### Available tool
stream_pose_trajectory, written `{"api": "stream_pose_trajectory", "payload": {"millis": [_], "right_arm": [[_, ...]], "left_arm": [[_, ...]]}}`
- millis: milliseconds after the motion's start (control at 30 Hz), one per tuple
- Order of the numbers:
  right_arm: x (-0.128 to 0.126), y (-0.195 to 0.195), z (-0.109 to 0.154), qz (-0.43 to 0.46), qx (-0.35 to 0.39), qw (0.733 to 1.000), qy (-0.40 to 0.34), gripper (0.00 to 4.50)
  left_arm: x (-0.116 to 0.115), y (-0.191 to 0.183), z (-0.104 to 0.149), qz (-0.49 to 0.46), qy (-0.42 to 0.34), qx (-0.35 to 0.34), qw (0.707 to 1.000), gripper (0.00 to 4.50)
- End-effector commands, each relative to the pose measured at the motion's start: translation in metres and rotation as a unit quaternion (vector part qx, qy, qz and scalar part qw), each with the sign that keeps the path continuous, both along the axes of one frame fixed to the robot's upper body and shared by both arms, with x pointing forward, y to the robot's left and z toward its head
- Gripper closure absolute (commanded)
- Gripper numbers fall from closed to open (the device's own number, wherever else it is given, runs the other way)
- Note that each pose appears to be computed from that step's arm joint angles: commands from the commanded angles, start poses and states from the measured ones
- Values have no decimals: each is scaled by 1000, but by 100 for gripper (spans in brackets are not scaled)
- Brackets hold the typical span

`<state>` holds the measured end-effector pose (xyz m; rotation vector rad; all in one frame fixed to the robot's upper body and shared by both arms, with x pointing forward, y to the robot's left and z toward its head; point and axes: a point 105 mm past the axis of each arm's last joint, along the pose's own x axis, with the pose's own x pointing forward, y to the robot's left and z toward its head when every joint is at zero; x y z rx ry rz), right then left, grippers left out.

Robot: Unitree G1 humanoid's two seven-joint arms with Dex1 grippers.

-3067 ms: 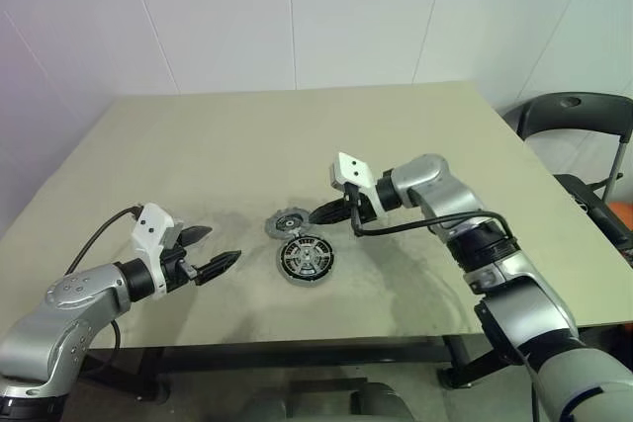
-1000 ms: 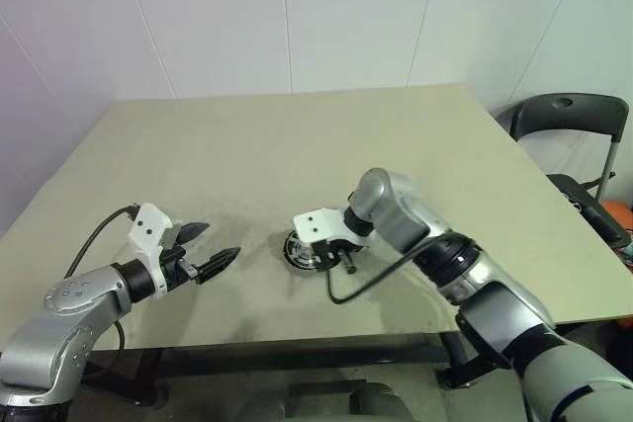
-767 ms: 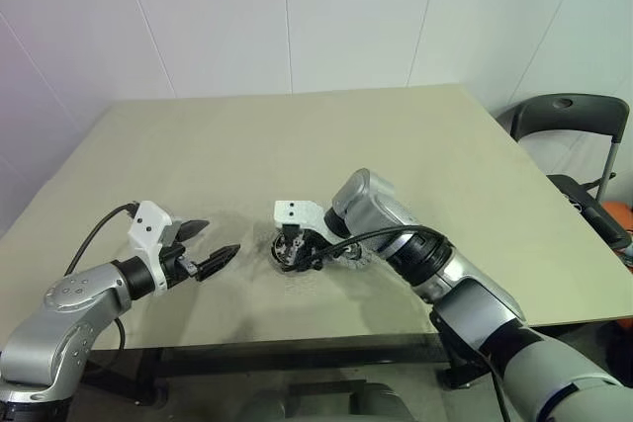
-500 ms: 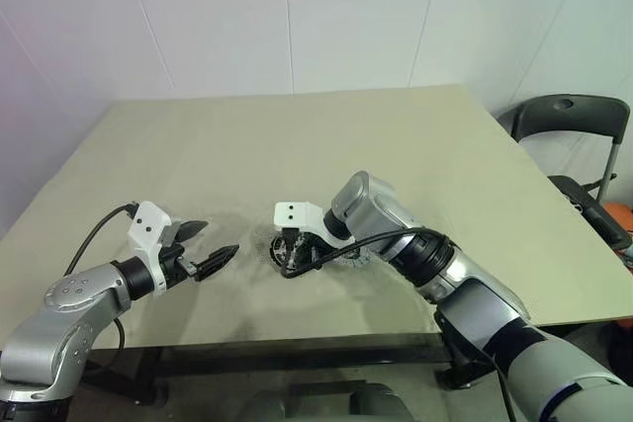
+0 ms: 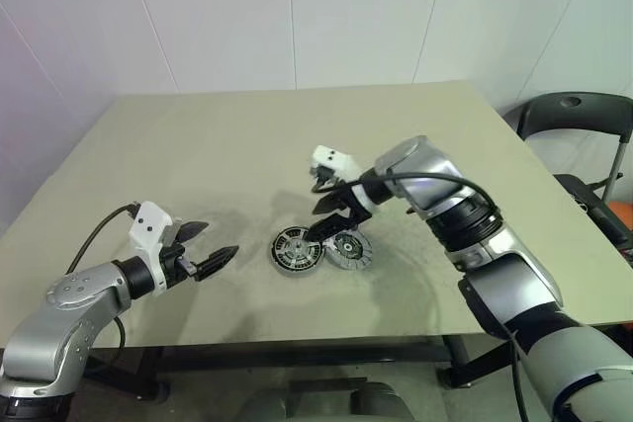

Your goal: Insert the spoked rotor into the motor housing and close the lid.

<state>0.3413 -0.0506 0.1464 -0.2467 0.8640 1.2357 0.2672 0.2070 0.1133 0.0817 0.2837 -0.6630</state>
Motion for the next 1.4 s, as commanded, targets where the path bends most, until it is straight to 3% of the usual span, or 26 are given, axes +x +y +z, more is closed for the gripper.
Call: {"api": "stream_pose_trajectory", "payload": {"millis": [33,233,567,900,1400], "right_arm": [[0,-21,7,-57,34,997,47,48],[-16,-49,-5,-78,54,993,76,48],[-61,-73,-31,-132,76,962,226,48],[-35,-64,-44,-228,151,917,291,48],[-44,-78,-54,-265,138,906,298,48]], "left_arm": [[3,1,8,-8,-21,9,1000,0],[11,3,10,3,-37,3,999,0],[8,-4,9,-6,-35,5,999,0],[9,-7,11,-3,-38,5,999,0],[12,-4,13,-8,-37,7,999,0]]}}
